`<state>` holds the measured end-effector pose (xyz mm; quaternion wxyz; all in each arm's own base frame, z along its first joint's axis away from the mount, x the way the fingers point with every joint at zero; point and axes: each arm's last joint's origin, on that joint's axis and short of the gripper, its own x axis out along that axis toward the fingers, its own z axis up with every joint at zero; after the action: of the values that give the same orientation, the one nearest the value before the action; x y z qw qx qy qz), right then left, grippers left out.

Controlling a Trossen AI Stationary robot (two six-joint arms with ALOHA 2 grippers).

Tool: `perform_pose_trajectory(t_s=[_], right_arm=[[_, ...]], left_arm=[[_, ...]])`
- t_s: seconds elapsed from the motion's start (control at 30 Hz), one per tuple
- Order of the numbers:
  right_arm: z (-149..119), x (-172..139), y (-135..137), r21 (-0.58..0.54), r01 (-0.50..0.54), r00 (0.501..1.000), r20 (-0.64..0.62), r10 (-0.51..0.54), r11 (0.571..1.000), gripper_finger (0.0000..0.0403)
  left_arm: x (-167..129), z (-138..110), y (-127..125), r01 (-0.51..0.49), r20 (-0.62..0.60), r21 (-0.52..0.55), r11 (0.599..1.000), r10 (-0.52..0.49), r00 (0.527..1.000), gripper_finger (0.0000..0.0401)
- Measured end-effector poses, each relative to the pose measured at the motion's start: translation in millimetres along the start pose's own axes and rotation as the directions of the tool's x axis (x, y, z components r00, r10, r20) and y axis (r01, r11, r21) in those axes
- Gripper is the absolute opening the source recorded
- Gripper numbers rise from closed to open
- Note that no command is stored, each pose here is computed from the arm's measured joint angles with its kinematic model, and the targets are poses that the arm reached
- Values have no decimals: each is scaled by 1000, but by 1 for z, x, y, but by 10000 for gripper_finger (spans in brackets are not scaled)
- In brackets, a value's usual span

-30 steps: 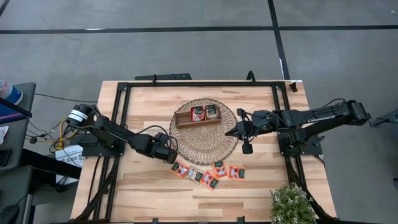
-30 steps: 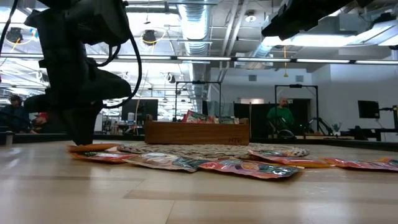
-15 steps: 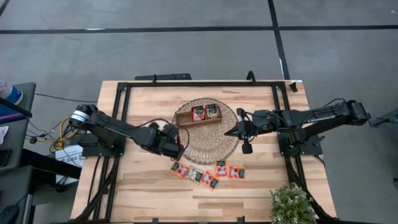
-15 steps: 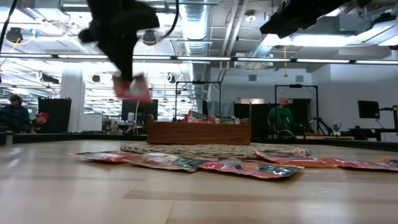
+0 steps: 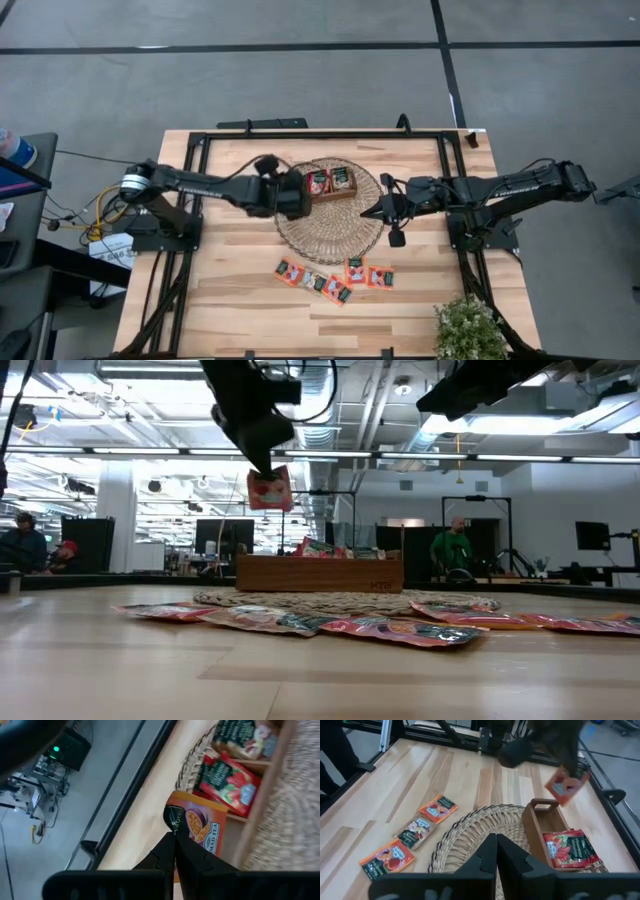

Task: Pick & Place Tea
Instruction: Put the orange tea bag into the left side of the wooden organizer

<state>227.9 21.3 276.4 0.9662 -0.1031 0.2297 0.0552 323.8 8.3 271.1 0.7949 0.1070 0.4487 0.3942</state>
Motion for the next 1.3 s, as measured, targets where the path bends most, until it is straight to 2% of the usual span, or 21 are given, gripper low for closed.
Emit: perform_pose_trajectory(t_s=[0.27, 0.4, 0.6, 0.93, 1.17, 1.3], right_arm=[[-5, 0, 1, 9, -7, 999, -41, 8, 1000, 0], [-6, 0, 1, 19, -8, 999, -51, 9, 1000, 0], [-6, 0, 2, 22, -13, 998, -55, 14, 1000, 0], [-8, 0, 3, 23, -19, 997, -71, 20, 1000, 0], [-8, 0, 3, 29, -19, 997, -74, 21, 999, 0], [-8, 0, 4, 29, -19, 997, -74, 21, 999, 0]], left_arm=[[40, 10, 9, 17, -49, 29, 999, -15, 999, 0], [63, 9, 0, 36, -91, 60, 998, -31, 995, 0], [90, 1, -8, 20, -174, 108, 994, -1, 985, 0], [89, -6, -4, 33, -245, 73, 997, -14, 969, 0], [89, -6, -4, 35, -242, 65, 997, -18, 970, 1], [89, -6, -4, 36, -241, 85, 996, -15, 970, 17]])
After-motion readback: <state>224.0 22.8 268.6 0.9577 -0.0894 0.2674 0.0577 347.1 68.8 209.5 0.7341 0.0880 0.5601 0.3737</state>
